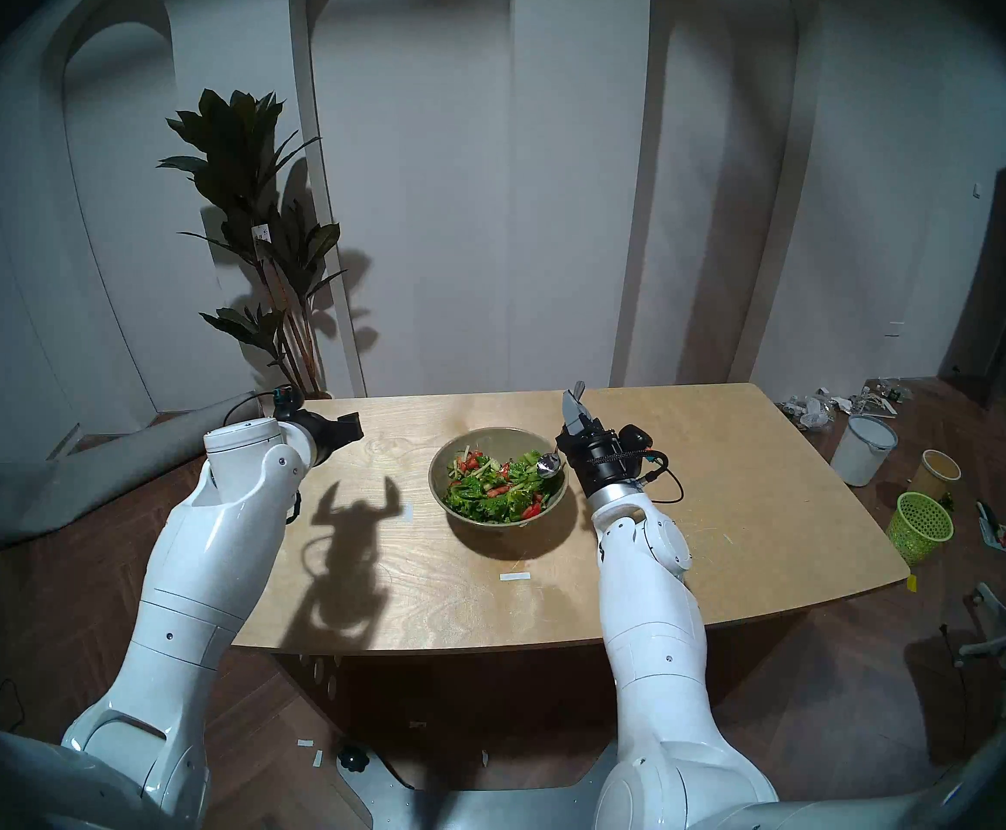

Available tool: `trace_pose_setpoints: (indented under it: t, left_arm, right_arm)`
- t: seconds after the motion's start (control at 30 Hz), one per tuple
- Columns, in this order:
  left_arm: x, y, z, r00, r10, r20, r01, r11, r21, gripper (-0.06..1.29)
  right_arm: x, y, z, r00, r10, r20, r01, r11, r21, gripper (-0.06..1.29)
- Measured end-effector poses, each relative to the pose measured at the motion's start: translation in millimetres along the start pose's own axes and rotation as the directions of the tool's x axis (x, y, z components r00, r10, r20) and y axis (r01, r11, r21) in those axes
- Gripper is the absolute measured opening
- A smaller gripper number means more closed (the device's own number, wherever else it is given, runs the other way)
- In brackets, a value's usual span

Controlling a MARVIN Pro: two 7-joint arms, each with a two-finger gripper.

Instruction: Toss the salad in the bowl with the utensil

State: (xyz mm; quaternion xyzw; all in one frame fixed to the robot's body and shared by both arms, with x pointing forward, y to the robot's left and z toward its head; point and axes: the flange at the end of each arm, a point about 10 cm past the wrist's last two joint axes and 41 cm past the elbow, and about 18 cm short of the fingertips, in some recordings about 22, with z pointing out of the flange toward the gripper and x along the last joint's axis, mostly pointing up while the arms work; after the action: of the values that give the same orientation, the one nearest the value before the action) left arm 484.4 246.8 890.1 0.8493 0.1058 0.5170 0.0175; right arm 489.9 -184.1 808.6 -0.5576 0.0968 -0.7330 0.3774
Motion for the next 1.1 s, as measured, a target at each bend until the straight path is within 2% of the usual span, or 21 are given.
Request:
trace_pose_setpoints:
  t: [0.33, 0.67, 1.1]
  left_arm:
    - [1.5, -10.6, 1.0, 0.998, -0.056, 0.009, 0.056, 0.998, 0.023, 1.21]
    - [-1.0, -9.8, 3.3, 0.996, -0.074, 0.039, 0.074, 0.997, 0.015, 1.21]
    - [-2.5, -4.9, 4.3, 0.994, -0.079, 0.071, 0.079, 0.997, 0.010, 1.21]
  right_arm:
    - [-6.9, 0.9, 12.4, 0.999, -0.035, 0.006, 0.035, 0.999, -0.034, -0.03]
    - [-6.5, -1.6, 16.8, 0.998, -0.064, 0.015, 0.065, 0.996, -0.060, -0.03]
    - [-21.2, -7.1, 1.5, 0.995, -0.051, 0.092, 0.059, 0.994, -0.090, -0.03]
